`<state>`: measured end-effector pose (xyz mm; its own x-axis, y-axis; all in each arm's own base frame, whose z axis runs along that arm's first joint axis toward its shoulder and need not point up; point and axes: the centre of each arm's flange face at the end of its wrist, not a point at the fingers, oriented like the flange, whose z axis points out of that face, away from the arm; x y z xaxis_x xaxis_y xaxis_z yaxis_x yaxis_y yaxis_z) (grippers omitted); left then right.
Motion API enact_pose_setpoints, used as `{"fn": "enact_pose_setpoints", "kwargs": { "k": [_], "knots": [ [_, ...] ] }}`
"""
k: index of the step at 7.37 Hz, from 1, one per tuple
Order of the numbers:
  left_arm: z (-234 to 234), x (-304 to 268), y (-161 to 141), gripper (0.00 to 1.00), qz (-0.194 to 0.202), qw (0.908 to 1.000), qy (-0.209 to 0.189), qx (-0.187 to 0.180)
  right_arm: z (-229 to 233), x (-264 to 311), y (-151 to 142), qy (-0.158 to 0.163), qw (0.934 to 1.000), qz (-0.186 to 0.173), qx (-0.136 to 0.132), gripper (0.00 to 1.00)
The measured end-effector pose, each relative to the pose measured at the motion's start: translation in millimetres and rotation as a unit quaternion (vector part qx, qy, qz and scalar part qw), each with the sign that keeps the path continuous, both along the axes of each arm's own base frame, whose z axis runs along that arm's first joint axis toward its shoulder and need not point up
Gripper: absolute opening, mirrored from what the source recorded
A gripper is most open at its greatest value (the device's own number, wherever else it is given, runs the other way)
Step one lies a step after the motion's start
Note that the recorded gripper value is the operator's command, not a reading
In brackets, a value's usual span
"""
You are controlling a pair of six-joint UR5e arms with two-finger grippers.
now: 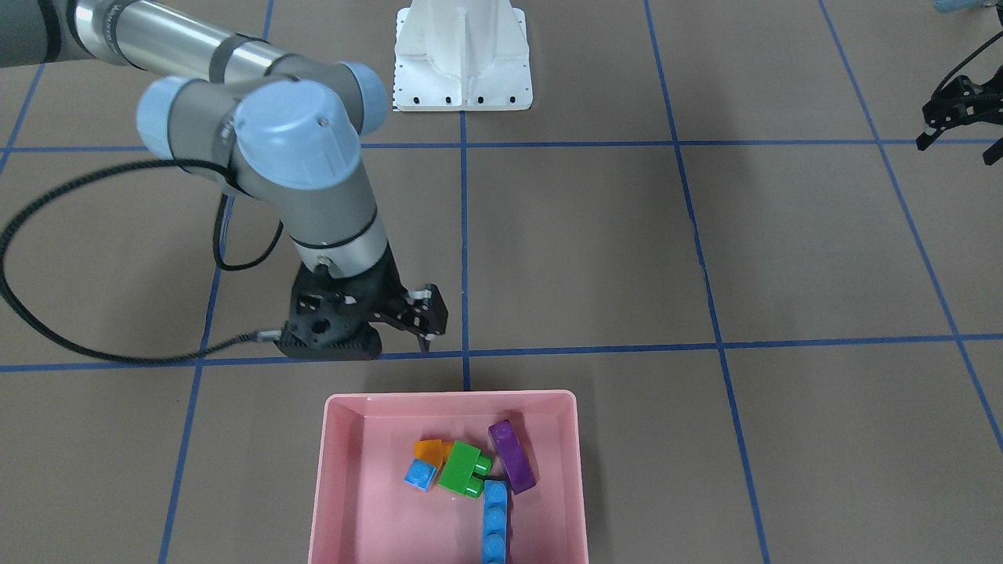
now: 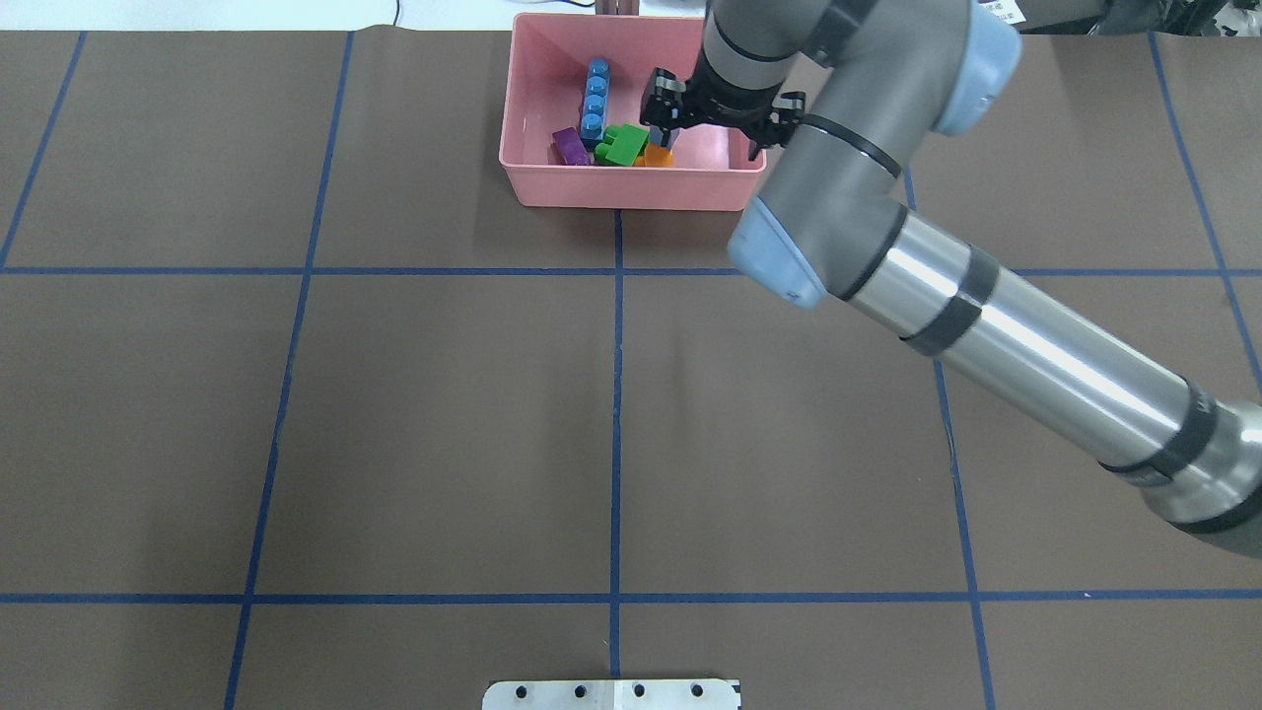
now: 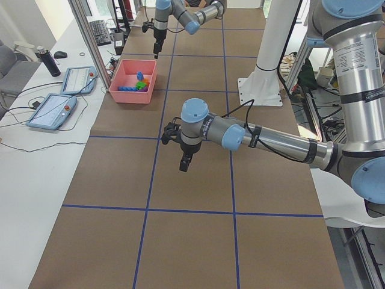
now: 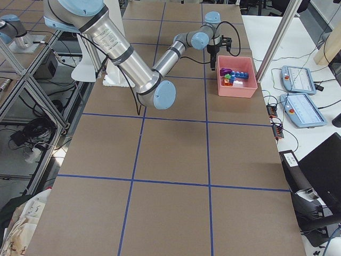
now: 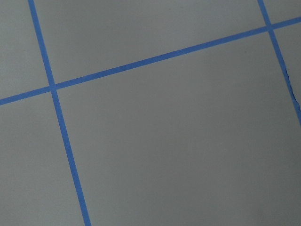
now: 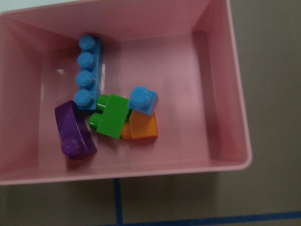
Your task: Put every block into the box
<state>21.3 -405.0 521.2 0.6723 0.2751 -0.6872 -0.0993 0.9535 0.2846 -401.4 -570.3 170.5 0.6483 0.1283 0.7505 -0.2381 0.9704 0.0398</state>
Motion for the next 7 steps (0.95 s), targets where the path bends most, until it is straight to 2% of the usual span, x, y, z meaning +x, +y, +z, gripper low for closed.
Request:
{"fn": "enact_pose_setpoints", "kwargs": {
  "k": [2,3,7],
  "knots": [
    [26,-31,-3,1.0,-0.011,0.9999,-0.01,0.005,71,79,66,0.02,0.9998,-0.006,-0.006,1.0],
    [37,-41,-4,1.0,-0.014,0.9998,-0.013,0.002,108,119,80,0.035,0.9992,-0.018,-0.004,1.0],
    [47,-45,-3,1.0,-0.014,0.999,-0.019,-0.037,266,321,95,0.069,0.993,-0.096,0.005,1.0]
  ]
}}
